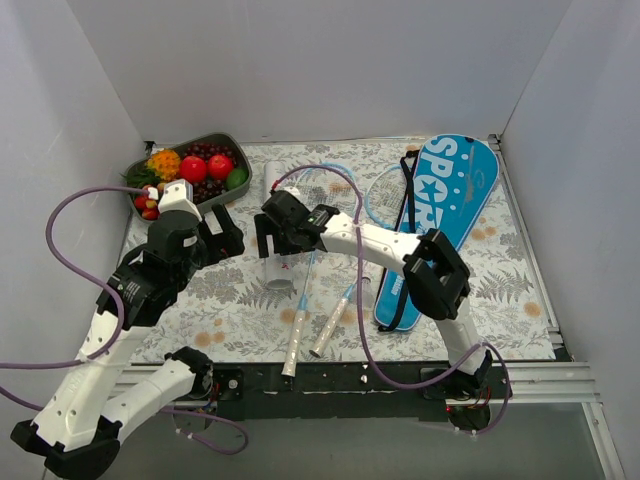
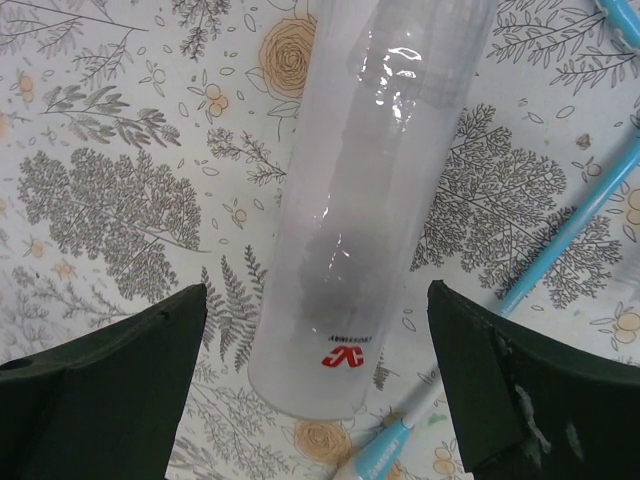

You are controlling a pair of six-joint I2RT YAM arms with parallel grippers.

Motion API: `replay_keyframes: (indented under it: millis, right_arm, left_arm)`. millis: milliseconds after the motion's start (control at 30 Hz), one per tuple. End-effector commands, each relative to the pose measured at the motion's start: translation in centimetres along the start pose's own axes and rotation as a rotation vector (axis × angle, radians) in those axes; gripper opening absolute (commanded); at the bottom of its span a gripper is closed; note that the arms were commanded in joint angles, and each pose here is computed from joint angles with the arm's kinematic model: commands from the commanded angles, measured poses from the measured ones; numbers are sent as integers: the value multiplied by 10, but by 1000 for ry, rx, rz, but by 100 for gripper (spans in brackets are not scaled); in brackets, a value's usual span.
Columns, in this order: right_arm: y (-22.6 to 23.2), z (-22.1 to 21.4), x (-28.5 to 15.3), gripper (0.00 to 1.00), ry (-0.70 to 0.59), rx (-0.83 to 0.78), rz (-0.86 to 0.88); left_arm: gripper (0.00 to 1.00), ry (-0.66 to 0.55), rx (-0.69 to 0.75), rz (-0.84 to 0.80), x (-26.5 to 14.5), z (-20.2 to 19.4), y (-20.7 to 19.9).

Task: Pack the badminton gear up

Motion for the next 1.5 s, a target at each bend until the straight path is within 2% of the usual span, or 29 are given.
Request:
replay_keyframes:
  millis: [0, 233, 567, 667, 767, 800, 967, 1000, 1167, 1200, 1467]
  right_arm:
    - [5, 3, 12, 98, 11, 37, -68]
    - [-1, -20, 37, 98, 63, 43, -144]
    - [-15, -51, 41, 98, 121, 3, -252]
    - [-16, -54, 43, 90, 126, 2, -251]
    - [-15, -55, 43, 76, 128, 4, -239]
    - [-16, -57, 45, 69, 131, 3, -242]
    - [-14, -59, 43, 47, 135, 3, -226]
    - [-14, -59, 43, 39, 135, 2, -225]
    - [-12, -46, 29, 14, 100, -15, -224]
    - [-11, -42, 24, 3, 91, -24, -222]
    - [-19, -1, -45, 1, -19, -107, -259]
  left_arm:
    - [96, 16, 14, -24, -7, -6, 2]
    - [95, 5, 41, -34, -11, -1, 2]
    - [96, 8, 59, -31, -6, -8, 6]
    - [96, 7, 65, -31, -5, -9, 7]
    - [96, 2, 73, -26, -5, -8, 8]
    - [96, 2, 75, -23, -5, -8, 8]
    - [96, -4, 86, -14, -5, -7, 11]
    - [97, -6, 89, -12, -5, -7, 11]
    - [97, -17, 95, -30, -9, 1, 6]
    - [97, -16, 99, -27, -8, 1, 5]
    - [97, -27, 127, -34, -5, 7, 0]
Point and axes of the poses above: each gripper's point midway between its finger pads, its own x axis out along the fingers, its own y axis along the line the jaws close on, z = x × y, the point moved 2 cm from there along -x, back along the fingers, and after that the axes turned 7 degrees about -x, right-handed, at the moved point
